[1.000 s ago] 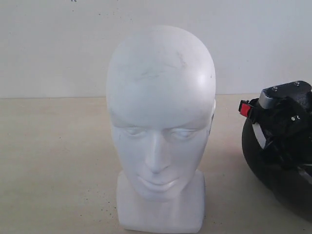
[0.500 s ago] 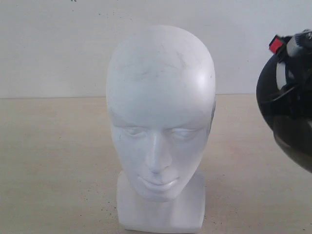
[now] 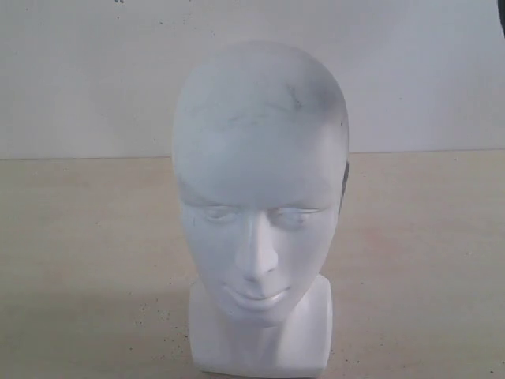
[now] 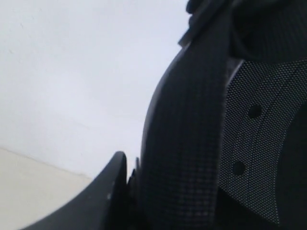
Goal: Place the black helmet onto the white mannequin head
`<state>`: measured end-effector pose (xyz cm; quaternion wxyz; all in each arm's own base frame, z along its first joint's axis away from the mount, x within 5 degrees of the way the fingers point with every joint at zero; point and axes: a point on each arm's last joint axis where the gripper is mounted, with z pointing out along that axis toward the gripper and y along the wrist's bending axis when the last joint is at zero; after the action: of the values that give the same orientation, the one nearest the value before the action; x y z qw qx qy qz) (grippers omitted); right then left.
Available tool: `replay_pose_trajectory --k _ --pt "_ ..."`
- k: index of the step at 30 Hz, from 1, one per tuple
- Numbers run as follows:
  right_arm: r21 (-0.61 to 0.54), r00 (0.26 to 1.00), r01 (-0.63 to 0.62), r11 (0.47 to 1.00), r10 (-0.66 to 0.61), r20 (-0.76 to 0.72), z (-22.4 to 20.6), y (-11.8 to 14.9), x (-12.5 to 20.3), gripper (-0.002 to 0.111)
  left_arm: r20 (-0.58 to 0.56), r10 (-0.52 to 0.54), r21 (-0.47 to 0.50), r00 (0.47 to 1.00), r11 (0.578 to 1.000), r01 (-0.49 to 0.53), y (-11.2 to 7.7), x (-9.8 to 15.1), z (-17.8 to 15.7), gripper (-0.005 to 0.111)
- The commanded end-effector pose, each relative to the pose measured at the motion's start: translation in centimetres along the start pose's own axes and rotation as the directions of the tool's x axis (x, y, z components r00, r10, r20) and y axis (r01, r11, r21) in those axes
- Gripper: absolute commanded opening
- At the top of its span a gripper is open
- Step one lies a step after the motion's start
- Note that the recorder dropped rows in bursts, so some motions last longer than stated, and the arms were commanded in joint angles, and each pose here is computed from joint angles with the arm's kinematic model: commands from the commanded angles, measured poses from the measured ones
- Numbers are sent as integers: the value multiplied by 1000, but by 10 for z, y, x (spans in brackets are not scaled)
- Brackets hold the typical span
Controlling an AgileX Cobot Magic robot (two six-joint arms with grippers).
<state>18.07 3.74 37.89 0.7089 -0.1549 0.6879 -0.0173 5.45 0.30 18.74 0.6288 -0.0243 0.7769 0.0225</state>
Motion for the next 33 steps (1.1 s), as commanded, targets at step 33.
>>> replay_pose_trajectory --k 33 --pt "-431 363 -325 842 532 765 -121 14 -18 0 -2 -19 0 1000 1000 19 0 1 0 4"
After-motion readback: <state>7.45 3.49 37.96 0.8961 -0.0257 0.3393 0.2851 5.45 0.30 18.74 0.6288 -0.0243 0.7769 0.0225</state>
